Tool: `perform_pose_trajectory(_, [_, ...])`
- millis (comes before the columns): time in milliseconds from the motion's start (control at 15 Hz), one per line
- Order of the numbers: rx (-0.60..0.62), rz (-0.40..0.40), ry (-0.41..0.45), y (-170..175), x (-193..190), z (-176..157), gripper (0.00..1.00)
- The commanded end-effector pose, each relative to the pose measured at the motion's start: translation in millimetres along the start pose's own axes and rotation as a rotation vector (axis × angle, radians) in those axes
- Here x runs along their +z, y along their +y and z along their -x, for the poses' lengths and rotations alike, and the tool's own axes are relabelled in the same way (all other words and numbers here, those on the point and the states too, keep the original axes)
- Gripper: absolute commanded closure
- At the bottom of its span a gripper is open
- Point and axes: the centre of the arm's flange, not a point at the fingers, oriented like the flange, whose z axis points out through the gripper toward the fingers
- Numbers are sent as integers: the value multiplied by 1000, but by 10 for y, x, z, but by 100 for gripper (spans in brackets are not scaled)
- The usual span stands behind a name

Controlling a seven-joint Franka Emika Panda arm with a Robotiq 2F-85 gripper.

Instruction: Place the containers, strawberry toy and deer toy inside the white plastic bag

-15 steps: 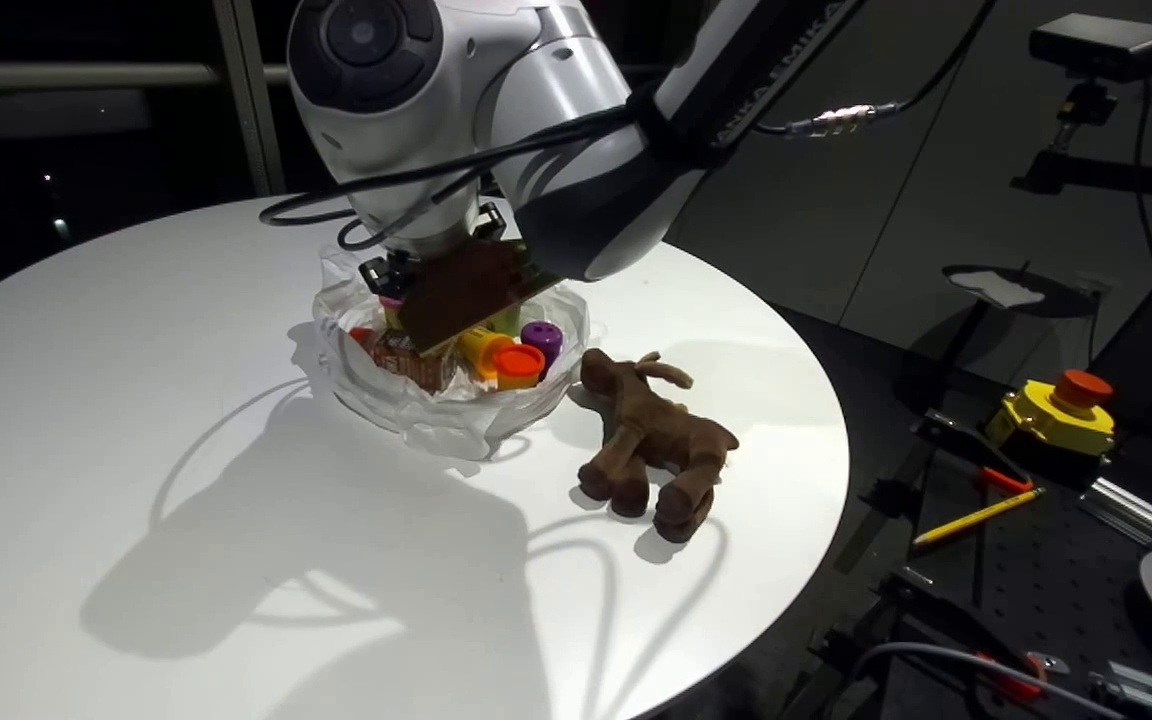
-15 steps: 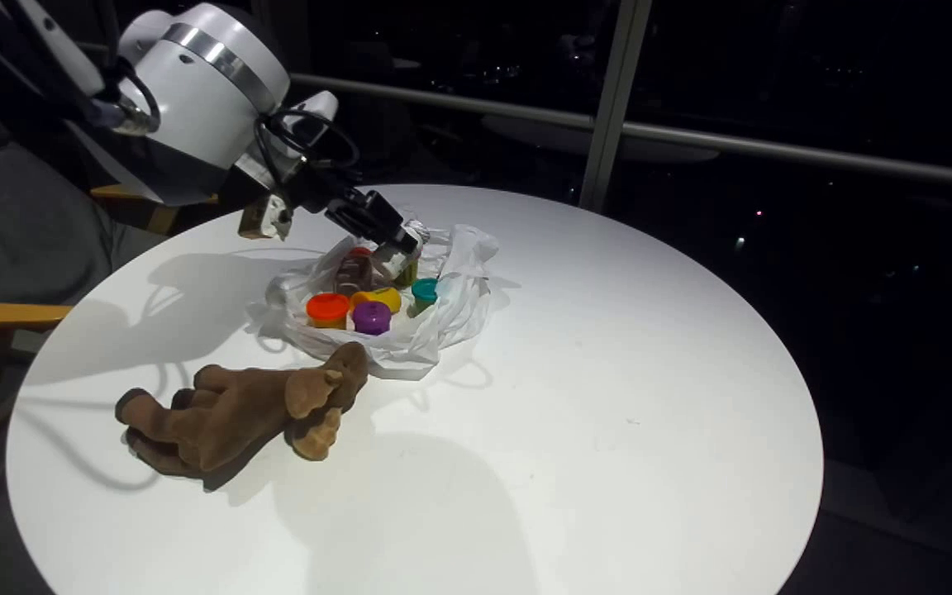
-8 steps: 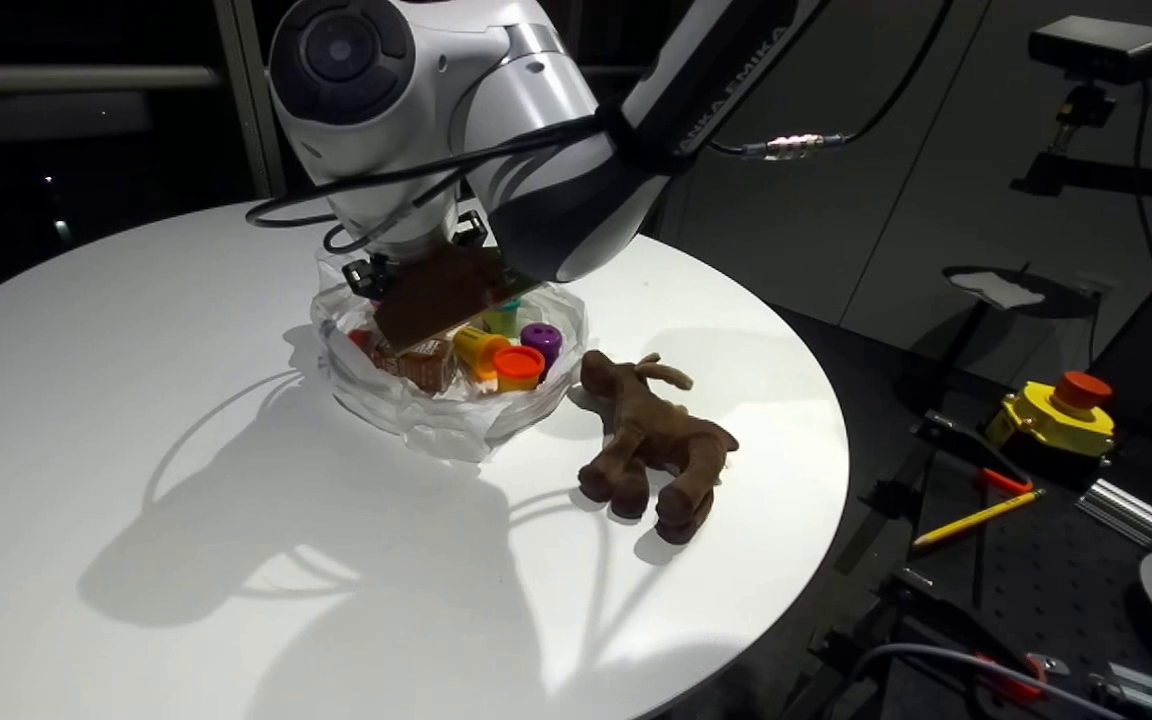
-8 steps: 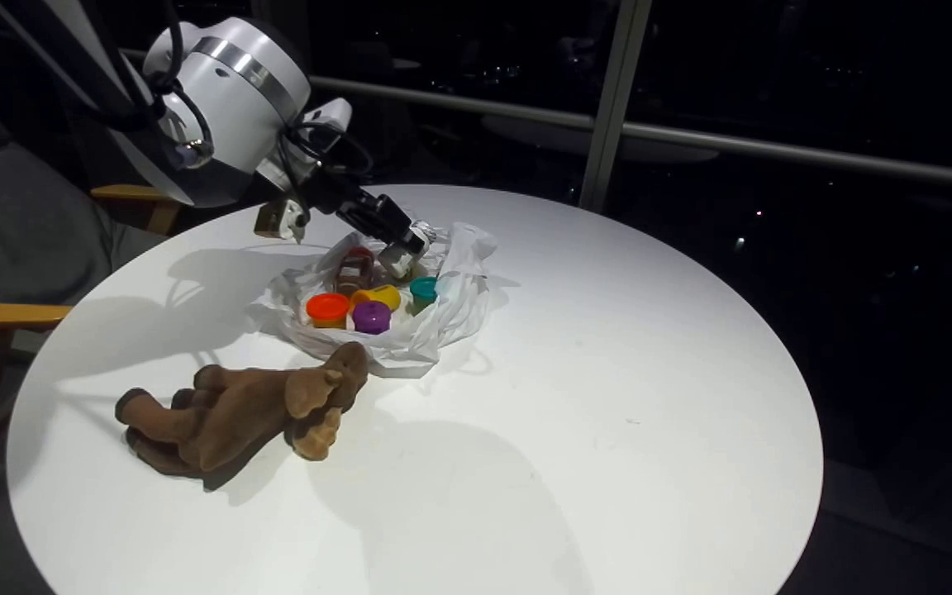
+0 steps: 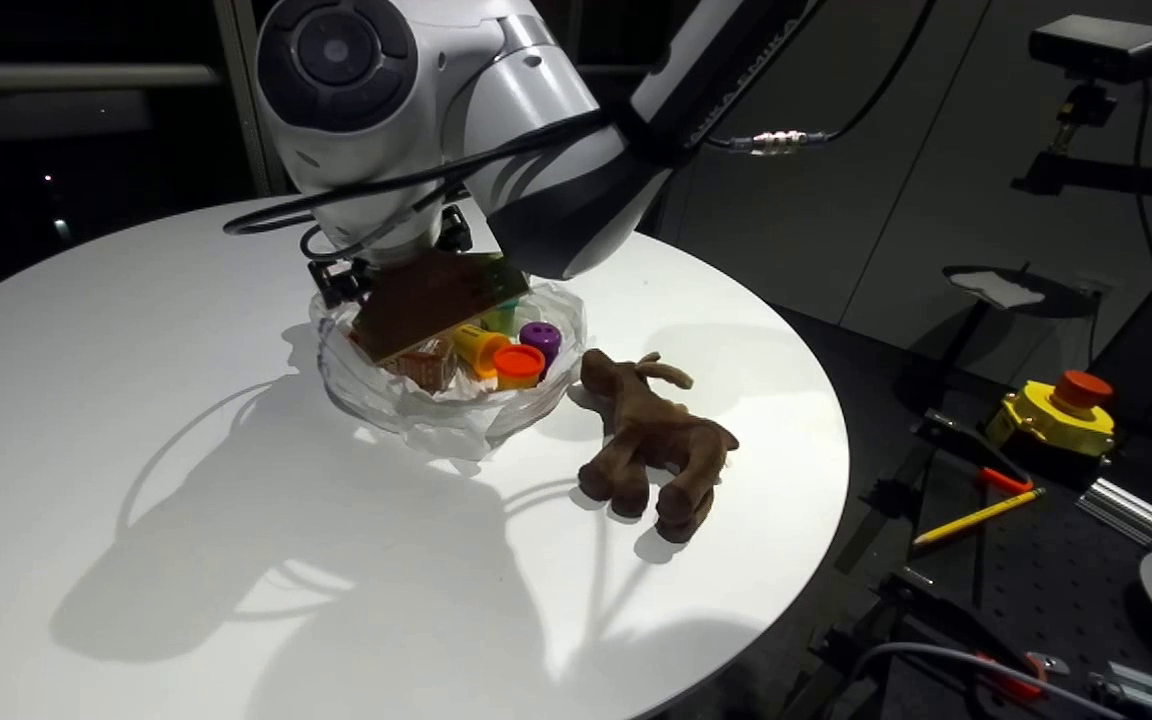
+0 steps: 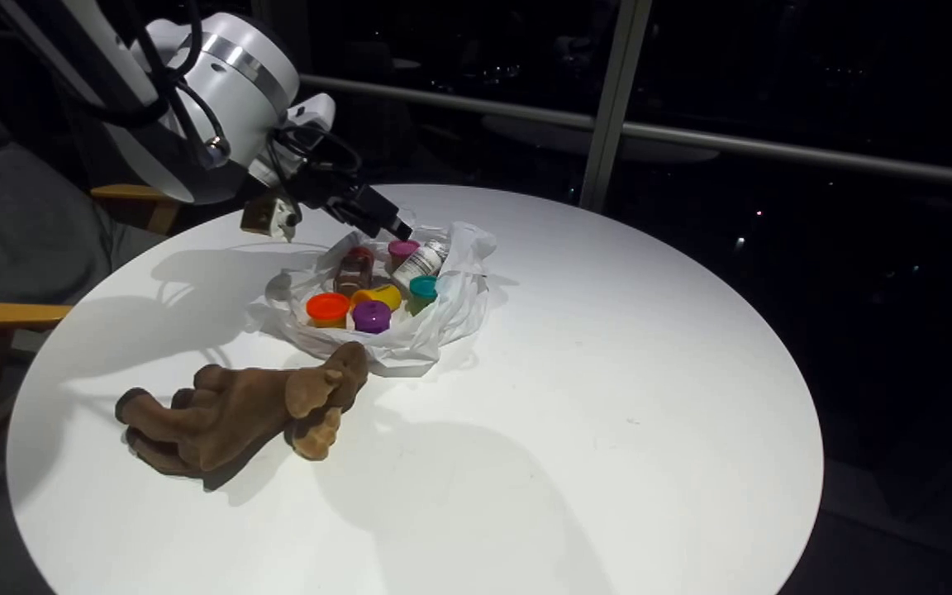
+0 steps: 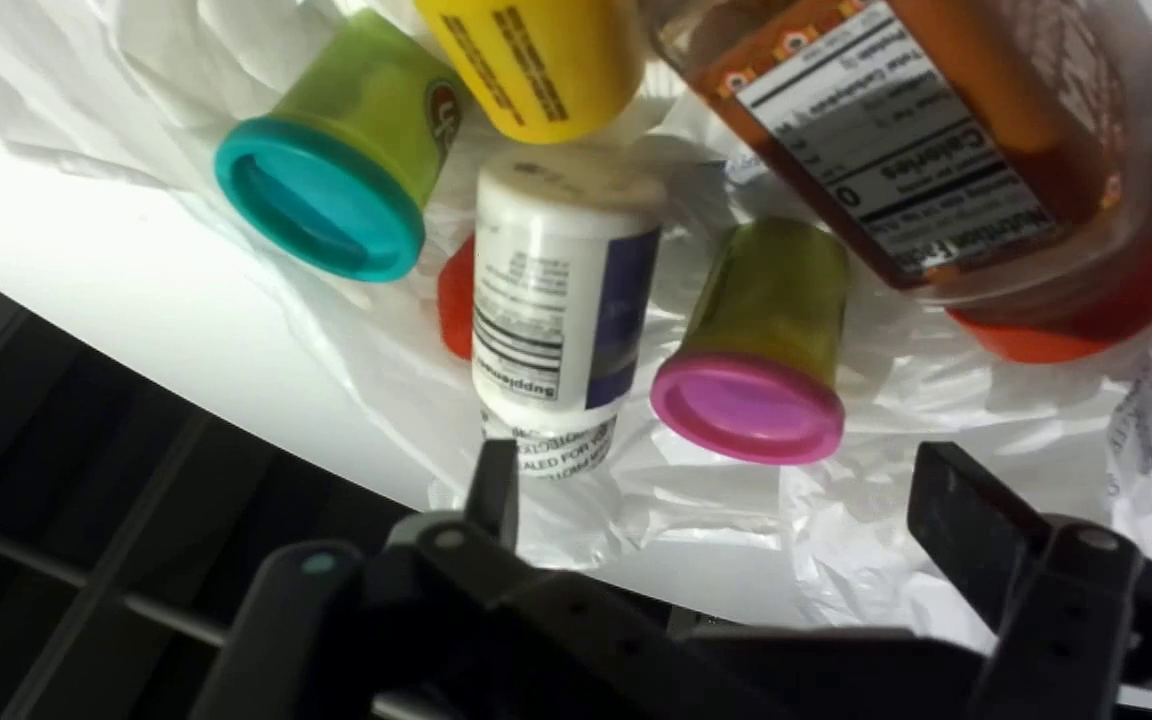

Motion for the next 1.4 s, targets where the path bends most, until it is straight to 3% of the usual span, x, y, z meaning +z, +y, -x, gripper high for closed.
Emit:
perform_pose_trajectory(0, [25,-40,39,73,-258,-81,0])
perform_pose_trajectory(200, [20,-69,53,103,-513,-160,0])
perform_pose_trajectory(467, [-94,-109,-24,337,-1071,-214,0])
perform_pose_trajectory(667, [-171,-175,-141,678,-1496,-107,0])
perform_pose_trajectory(933, [-159,-232,-352,1198,-1798,148,0])
perform_pose_trajectory(1333, [-132,-257,-681,1665,-1604,700,0])
